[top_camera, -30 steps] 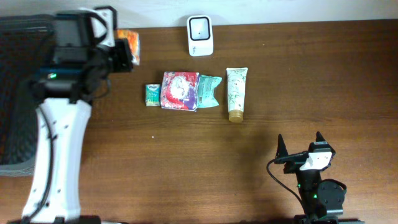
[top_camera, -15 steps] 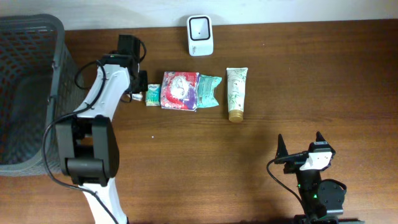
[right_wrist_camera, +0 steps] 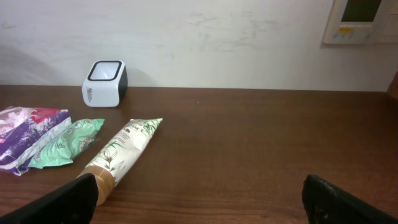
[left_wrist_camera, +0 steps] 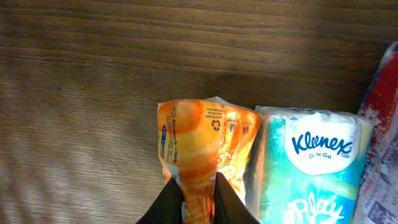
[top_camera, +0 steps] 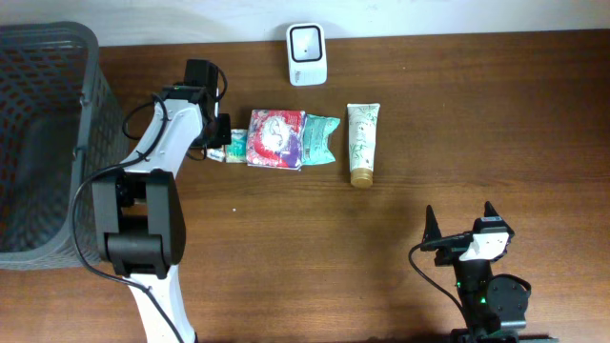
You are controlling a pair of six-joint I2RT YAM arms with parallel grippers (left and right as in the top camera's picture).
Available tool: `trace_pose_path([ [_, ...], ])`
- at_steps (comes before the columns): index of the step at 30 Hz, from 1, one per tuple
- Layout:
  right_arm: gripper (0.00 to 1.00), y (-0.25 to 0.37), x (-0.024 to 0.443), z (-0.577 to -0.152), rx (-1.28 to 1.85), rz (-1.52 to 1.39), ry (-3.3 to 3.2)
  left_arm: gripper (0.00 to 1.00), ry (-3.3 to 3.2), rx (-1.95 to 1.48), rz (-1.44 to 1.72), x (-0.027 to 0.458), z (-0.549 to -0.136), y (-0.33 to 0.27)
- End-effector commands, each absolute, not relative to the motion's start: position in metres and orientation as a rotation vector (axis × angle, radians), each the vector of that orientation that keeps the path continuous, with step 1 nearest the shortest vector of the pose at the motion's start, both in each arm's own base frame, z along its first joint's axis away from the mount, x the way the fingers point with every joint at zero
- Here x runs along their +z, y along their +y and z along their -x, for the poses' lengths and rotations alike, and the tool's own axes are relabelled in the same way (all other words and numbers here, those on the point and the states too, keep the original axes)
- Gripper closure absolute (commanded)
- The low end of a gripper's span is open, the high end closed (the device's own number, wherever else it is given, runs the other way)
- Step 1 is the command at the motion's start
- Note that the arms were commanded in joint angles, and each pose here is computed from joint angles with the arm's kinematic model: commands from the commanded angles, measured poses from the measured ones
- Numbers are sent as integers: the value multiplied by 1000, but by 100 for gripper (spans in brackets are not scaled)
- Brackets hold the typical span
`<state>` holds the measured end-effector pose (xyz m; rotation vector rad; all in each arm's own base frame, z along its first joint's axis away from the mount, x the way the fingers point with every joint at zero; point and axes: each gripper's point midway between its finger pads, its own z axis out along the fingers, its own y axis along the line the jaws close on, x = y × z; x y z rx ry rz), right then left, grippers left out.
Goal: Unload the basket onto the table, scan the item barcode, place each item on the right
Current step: 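Grasp the orange packet in the basket and lower it beside the tissues, then open the left gripper and retract the left arm to the basket side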
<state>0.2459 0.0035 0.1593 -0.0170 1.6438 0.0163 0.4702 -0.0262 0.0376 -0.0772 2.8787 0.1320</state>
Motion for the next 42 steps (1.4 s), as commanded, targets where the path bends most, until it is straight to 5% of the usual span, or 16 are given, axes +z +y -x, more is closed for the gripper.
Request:
trace_pose_path([
  [1, 1, 4, 156, -246, 14, 18, 1648, 73, 2908, 80, 73, 38, -467, -34],
  [4, 1, 4, 156, -246, 14, 18, 1648, 36, 2912, 127, 78, 62, -470, -28],
  [13, 1, 4, 156, -246, 14, 18, 1648, 22, 2770, 111, 90, 222, -475, -27],
  [14, 1, 4, 156, -246, 14, 18, 1648, 18, 2739, 90, 90, 242, -473, -29],
  [15, 1, 4, 156, -246, 14, 18, 1648, 0, 2704, 67, 88, 262, -469, -30],
  [23, 1, 4, 156, -246, 14, 18, 1648, 1, 2442, 14, 193, 376, -424, -10],
  [28, 1, 4, 156, -246, 14, 18, 1648, 1, 2302, 71, 411, 424, -377, 65],
  [33, 1, 4, 156, -246, 14, 18, 1648, 1, 2307, 119, 700, 408, -345, 148],
  [42, 1, 4, 156, -246, 14, 18, 1648, 1, 2378, 129, 783, 382, -341, 166],
])
